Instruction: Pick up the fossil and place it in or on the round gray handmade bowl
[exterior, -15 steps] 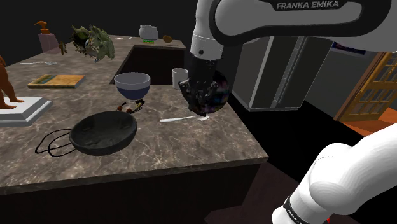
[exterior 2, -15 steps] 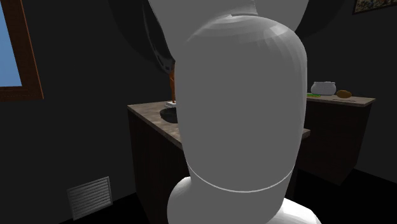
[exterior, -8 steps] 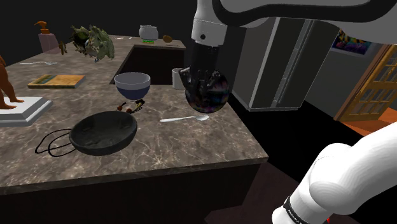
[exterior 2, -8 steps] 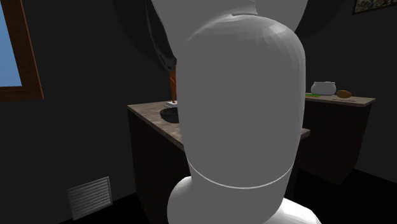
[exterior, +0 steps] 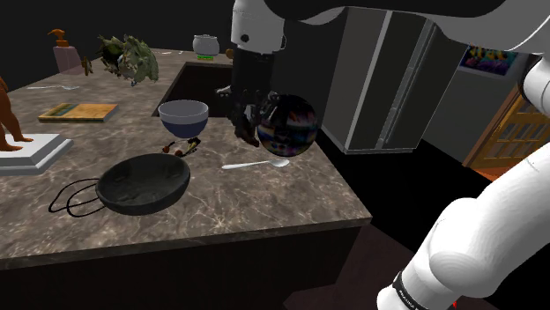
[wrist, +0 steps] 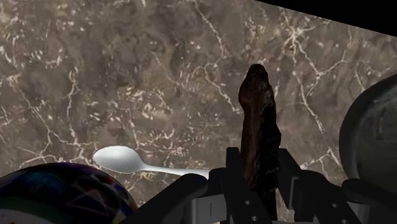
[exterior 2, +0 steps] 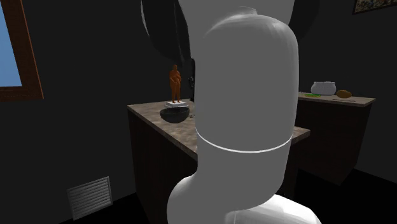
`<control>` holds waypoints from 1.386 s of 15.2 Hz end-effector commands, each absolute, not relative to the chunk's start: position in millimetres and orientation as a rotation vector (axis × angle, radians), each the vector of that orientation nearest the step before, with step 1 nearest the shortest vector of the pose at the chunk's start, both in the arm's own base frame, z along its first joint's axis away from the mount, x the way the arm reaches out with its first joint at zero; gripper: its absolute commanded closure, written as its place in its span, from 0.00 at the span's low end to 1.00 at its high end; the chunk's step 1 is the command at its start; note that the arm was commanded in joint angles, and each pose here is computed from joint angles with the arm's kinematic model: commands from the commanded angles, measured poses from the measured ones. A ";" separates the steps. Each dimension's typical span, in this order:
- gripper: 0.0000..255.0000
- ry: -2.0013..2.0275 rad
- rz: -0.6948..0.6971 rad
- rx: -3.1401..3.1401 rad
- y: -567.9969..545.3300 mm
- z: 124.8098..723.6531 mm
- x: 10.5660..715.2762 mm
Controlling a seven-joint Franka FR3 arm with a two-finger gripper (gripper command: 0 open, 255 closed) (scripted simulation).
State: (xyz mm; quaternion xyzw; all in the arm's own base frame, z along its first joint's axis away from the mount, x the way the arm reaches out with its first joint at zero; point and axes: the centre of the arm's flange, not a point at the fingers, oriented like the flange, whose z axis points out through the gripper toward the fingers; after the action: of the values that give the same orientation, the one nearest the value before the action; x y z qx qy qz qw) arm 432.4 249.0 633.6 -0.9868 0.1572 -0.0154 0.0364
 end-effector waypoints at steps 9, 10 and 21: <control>1.00 0.485 -0.047 -3.029 371.2 629.3 483.5; 1.00 0.485 -0.047 -3.029 383.4 629.1 488.6; 1.00 0.485 -0.047 -3.029 443.0 596.4 513.2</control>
State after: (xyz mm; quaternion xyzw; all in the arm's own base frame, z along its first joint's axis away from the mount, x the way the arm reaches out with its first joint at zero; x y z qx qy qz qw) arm 512.8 442.0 601.7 -0.9867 0.1578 -0.0152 0.0365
